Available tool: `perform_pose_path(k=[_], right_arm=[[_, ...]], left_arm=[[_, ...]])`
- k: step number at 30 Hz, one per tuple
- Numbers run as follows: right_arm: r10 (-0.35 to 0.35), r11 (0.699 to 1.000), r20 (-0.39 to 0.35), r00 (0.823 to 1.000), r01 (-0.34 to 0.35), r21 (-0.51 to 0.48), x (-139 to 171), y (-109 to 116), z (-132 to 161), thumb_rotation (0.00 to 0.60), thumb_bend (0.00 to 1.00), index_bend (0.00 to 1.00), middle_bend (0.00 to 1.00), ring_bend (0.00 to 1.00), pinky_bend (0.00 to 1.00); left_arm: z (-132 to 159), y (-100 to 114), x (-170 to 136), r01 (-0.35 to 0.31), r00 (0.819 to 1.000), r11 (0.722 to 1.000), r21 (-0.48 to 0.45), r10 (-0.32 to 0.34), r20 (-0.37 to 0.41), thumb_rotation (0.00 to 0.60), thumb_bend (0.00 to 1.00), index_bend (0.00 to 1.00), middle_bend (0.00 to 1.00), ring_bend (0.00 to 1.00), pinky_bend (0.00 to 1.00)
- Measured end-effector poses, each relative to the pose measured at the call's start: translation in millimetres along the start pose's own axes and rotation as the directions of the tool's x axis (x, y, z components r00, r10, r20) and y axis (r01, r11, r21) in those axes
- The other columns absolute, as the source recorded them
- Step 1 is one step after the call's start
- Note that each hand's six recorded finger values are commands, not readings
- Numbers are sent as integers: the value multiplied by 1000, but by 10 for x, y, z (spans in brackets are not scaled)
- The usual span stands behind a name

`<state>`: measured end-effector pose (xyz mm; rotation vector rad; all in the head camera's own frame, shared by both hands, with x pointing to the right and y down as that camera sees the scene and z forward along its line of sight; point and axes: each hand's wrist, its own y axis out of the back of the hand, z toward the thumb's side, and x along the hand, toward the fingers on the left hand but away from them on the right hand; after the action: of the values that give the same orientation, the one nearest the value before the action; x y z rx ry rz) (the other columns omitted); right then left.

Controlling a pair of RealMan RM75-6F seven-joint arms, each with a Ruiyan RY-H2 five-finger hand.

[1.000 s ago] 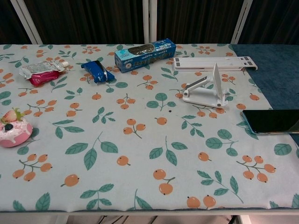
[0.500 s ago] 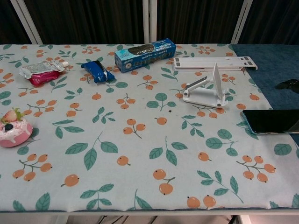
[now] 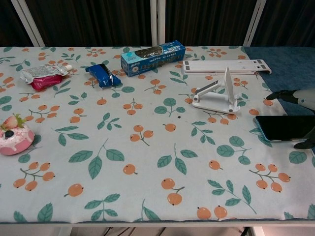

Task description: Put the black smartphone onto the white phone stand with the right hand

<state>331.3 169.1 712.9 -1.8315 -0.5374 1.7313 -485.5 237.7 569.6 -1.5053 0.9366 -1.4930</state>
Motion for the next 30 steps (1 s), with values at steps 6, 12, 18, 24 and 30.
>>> perform_pose_path(k=[6,12,18,24,30], right_arm=[[15,1000,-17,1000,-15,7,-40,26,64,600,79,130,0,0,0],[29,1000,-30,999,-28,13,-58,35,124,600,94,162,0,0,0],[30,999,-35,999,-30,15,-69,54,163,600,132,178,0,0,0],[34,999,-28,999,-33,24,-77,59,157,600,140,201,0,0,0],[46,999,-23,999,-45,21,-78,41,148,600,141,215,0,0,0]], left_arm=[[-15,-34,-15,12,1000,1000,-2,-12,-9,160,9,51,41,1,123],[-29,-30,-21,8,1000,1000,-4,-8,-9,158,8,51,41,1,123],[-28,-10,-13,6,1000,1000,-3,-6,-5,157,8,52,41,1,123],[-27,-17,-11,11,1000,1000,-6,-11,-6,160,9,51,41,1,123],[-31,-16,-20,12,1000,1000,-7,-12,-7,163,9,51,41,1,123]])
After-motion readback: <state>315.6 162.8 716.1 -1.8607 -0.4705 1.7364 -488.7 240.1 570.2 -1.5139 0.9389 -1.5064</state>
